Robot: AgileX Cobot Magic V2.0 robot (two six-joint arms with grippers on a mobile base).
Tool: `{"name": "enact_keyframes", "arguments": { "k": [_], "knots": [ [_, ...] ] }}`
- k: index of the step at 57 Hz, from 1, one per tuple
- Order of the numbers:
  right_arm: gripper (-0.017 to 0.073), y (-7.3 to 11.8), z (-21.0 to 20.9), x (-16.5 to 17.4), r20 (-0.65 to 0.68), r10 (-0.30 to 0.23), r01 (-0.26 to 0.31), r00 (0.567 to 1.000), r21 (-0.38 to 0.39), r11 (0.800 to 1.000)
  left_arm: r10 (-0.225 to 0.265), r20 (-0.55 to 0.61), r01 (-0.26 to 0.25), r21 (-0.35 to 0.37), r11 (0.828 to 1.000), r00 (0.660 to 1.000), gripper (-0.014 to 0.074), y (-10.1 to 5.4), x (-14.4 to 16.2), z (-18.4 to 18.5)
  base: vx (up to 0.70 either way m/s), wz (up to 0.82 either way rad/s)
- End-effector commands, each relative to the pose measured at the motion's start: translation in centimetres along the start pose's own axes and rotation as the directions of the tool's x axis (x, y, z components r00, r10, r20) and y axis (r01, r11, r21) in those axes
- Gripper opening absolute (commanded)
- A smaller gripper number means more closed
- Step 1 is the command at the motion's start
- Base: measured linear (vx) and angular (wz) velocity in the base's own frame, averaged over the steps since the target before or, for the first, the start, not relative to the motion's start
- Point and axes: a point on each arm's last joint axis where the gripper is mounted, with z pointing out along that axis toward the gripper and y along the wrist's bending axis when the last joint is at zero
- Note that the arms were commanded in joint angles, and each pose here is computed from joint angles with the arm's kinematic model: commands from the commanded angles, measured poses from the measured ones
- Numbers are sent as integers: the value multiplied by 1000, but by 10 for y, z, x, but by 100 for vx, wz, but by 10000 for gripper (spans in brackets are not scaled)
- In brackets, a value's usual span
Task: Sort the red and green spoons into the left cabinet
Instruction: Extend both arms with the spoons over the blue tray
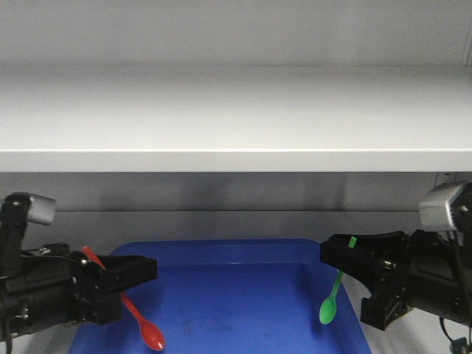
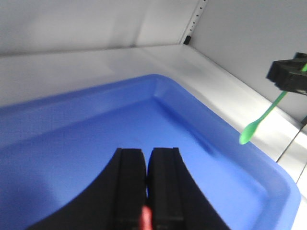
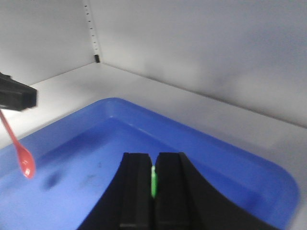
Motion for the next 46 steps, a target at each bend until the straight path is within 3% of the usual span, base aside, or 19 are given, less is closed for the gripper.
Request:
{"name": "enact_keyframes", "arguments": {
  "k": [1,10,15,23,29,35,41,46],
  "knots": [
    [-3,1,3,-21,104,45,-38,994,-61,997,-46,68,43,43,998,997,-1,-9,-15,5,0,0],
    [-3,6,30,-20,66,62,-54,996,-116,992,-62,35,59,77,995,997,-1,-11,-17,25,0,0],
    [-3,7,45,-23,49,53,-48,997,-102,994,-79,36,75,94,993,996,-1,-13,-24,34,0,0],
    [2,2,58,-24,27,110,-108,994,-72,992,-190,38,185,96,978,981,0,-10,-34,42,0,0],
    [24,-2,62,-25,24,174,-172,985,-53,984,-304,33,303,48,952,952,5,-1,-31,49,0,0],
    [85,-4,63,-25,20,218,-217,976,-38,975,-359,26,358,30,933,933,31,3,-28,52,0,0],
    [202,-4,63,-25,20,224,-223,974,-41,974,-353,16,353,31,935,935,97,4,-26,54,0,0],
    [325,-4,63,-25,20,223,-222,975,-41,974,-290,0,290,37,956,957,202,4,-25,54,0,0]
  ]
}}
